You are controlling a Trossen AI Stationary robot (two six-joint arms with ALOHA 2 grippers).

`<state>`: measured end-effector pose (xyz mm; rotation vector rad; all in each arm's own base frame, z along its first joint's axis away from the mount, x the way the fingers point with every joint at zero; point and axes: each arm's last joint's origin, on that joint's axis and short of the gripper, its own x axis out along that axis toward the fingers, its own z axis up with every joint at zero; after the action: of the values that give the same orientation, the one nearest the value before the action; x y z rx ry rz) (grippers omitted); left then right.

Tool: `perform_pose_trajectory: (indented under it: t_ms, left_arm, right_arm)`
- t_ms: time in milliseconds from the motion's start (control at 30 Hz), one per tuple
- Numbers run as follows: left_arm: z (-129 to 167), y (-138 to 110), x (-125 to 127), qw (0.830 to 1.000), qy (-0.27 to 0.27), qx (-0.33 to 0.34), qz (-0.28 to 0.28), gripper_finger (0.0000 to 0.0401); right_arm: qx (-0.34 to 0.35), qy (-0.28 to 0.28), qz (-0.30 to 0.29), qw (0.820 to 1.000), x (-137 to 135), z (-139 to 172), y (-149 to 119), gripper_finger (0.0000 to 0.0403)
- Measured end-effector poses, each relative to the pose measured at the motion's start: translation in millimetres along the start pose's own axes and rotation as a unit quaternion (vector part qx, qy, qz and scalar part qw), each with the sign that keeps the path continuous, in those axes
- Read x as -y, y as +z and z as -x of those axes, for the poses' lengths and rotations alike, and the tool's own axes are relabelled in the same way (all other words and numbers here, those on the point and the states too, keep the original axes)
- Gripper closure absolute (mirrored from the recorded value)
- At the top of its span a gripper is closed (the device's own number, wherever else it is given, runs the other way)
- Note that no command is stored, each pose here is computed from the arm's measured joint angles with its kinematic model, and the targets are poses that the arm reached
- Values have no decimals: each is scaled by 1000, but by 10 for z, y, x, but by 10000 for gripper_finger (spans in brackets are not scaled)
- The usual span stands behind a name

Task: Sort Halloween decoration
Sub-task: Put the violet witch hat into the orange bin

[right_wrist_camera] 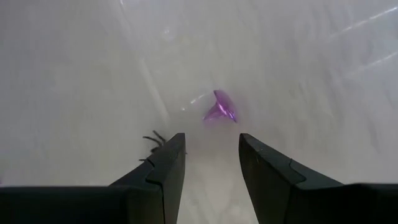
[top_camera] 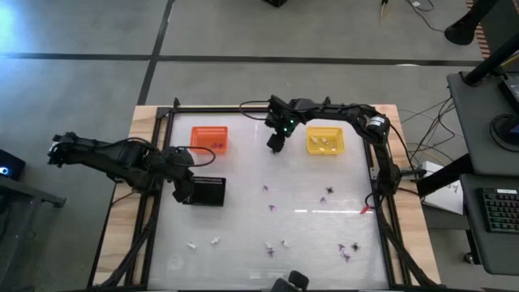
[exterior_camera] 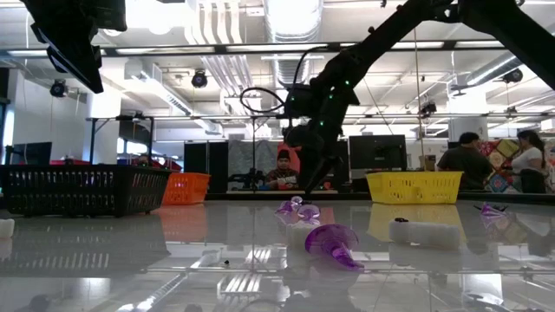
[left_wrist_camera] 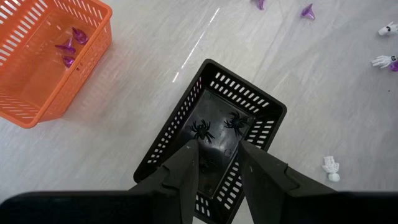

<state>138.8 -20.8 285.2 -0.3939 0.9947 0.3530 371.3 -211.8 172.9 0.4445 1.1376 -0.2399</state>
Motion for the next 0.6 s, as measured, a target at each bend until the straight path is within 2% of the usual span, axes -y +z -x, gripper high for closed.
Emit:
perform_pose_trajectory:
  t_ms: [333,600]
  left_arm:
    - [0,0,0,1000,0,0,0,305]
    - [-1,-1,0,1000,0,0,0,305]
  right_arm:
    - [28,-3,40,999,-37,289,230,261]
    - [-31,-1,59,998,117,84,133,261]
